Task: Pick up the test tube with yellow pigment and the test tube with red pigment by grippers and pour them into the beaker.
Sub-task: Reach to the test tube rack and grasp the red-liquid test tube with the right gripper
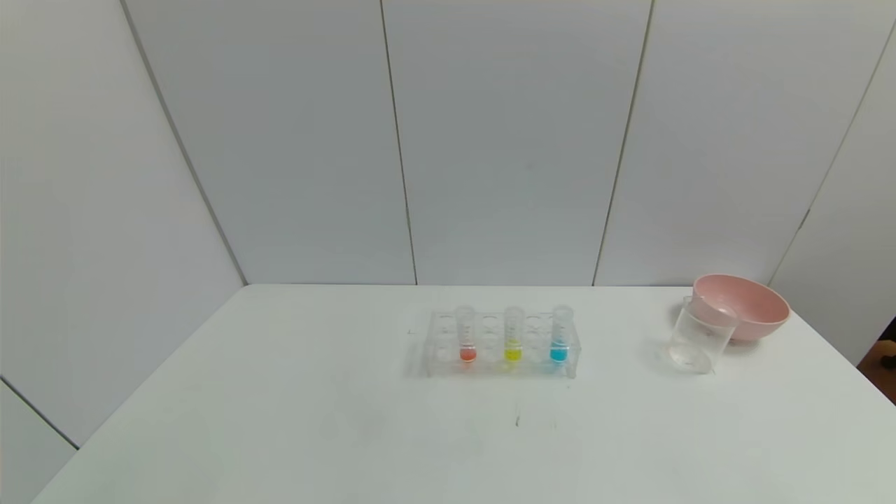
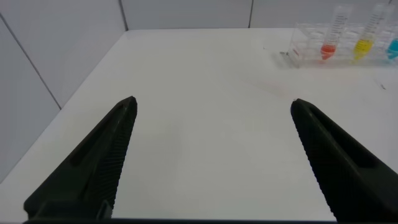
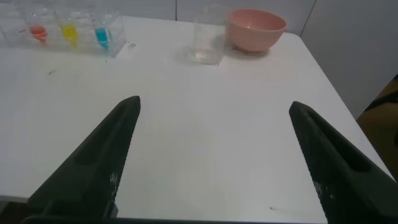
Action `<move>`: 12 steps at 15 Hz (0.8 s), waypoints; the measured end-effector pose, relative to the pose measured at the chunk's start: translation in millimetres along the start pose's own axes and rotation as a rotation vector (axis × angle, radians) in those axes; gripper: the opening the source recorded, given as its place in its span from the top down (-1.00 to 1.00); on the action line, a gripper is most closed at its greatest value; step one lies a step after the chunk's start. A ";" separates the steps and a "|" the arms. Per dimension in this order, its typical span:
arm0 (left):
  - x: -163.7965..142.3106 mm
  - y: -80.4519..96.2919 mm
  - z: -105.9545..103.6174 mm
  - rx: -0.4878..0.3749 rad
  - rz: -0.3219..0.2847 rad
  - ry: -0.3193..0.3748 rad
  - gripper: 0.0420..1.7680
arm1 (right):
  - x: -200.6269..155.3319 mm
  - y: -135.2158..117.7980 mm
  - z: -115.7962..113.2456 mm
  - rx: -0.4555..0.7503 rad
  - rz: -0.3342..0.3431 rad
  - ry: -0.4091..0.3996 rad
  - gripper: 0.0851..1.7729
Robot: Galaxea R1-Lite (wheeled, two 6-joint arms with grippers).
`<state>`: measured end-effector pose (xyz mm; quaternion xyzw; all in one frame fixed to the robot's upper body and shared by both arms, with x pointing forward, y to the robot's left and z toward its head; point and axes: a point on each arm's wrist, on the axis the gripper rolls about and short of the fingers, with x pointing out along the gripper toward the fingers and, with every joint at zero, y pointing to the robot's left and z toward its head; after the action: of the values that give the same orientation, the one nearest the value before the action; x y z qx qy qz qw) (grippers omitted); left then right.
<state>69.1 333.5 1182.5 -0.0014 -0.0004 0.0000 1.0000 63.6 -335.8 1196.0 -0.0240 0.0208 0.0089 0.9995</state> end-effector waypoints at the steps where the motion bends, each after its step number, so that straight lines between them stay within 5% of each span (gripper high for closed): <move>1: 0.0 0.0 0.0 0.000 0.000 0.000 -1.00 | -0.6 -0.6 10.4 0.000 -0.002 -0.004 -0.93; 7: 0.0 0.0 0.0 0.000 0.000 0.000 -1.00 | 29.2 -6.5 121.9 0.049 0.010 -0.018 -0.93; 12: 0.0 0.0 0.0 0.000 0.000 0.000 -1.00 | 142.9 -4.3 216.8 0.115 0.017 -0.058 -0.93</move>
<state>69.1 333.5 1182.5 -0.0012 -0.0004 -0.0002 1.0000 215.4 -327.1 1406.6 0.0336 -0.0076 0.0166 0.9993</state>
